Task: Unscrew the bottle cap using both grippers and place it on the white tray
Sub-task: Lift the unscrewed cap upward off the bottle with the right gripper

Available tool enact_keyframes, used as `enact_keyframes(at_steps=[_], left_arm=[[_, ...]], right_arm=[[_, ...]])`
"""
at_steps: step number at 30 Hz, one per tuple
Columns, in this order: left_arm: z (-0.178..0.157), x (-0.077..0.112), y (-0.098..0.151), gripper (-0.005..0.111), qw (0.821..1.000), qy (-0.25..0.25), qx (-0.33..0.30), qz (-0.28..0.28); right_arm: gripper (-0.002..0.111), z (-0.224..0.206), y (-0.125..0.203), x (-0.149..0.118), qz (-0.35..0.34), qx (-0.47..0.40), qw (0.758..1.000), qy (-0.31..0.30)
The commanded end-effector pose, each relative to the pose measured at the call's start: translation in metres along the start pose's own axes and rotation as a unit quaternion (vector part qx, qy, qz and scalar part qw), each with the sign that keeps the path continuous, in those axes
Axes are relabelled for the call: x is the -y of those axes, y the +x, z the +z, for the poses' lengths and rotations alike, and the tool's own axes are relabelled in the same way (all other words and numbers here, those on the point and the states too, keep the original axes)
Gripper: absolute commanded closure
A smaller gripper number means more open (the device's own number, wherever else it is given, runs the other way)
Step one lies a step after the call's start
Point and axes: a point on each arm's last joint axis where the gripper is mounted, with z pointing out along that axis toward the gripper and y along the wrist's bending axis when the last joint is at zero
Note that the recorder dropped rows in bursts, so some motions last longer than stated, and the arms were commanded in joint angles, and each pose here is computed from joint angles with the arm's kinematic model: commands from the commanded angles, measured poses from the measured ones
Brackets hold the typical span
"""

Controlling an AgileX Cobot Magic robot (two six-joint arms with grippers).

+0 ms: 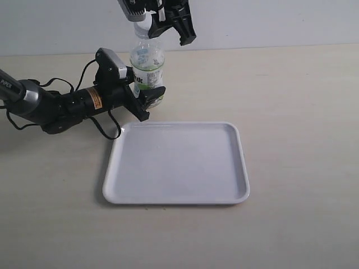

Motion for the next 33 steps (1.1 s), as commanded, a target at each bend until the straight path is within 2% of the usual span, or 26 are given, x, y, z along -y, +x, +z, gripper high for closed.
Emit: enact_keyframes(at_steps=[1,13,15,17,20,23,25,28,31,33], left_arm=[[0.0,0.006,0.008,0.107,0.999,0.014,-0.036,0.007],[0.0,0.005,0.008,0.107,0.999,0.01,-0.036,-0.005],[0.0,0.004,0.008,0.107,0.999,0.005,-0.035,-0.013],[0.0,0.003,0.008,0.107,0.999,-0.002,-0.034,-0.031],[0.0,0.002,0.007,0.107,0.998,-0.01,-0.032,-0.058],[0.0,0.001,0.008,0.107,0.996,-0.014,-0.034,-0.076],[0.0,0.001,0.008,0.107,0.995,-0.015,-0.036,-0.089],[0.0,0.001,0.008,0.107,0.992,-0.016,-0.035,-0.121],[0.0,0.001,0.008,0.107,0.991,-0.016,-0.035,-0.127],[0.0,0.001,0.009,0.107,0.991,-0.017,-0.036,-0.127]], right_arm=[[0.108,-0.002,0.0,0.003,-0.044,-0.005,0.999,0.012],[0.108,-0.035,-0.004,0.002,-0.03,0.0,1.0,-0.001],[0.108,-0.044,-0.005,0.002,0.005,0.002,1.0,0.0],[0.108,-0.053,-0.006,0.001,0.068,0.002,0.998,-0.007],[0.108,-0.07,-0.007,-0.001,0.189,-0.004,0.982,-0.016],[0.108,-0.084,-0.007,0.0,0.317,-0.013,0.948,0.001],[0.108,-0.093,-0.005,0.001,0.423,-0.02,0.906,0.015],[0.108,-0.095,-0.004,0.001,0.537,-0.024,0.843,0.024],[0.108,-0.094,-0.004,0.001,0.614,-0.021,0.789,0.024],[0.108,-0.088,-0.007,-0.002,0.641,-0.014,0.768,0.008]])
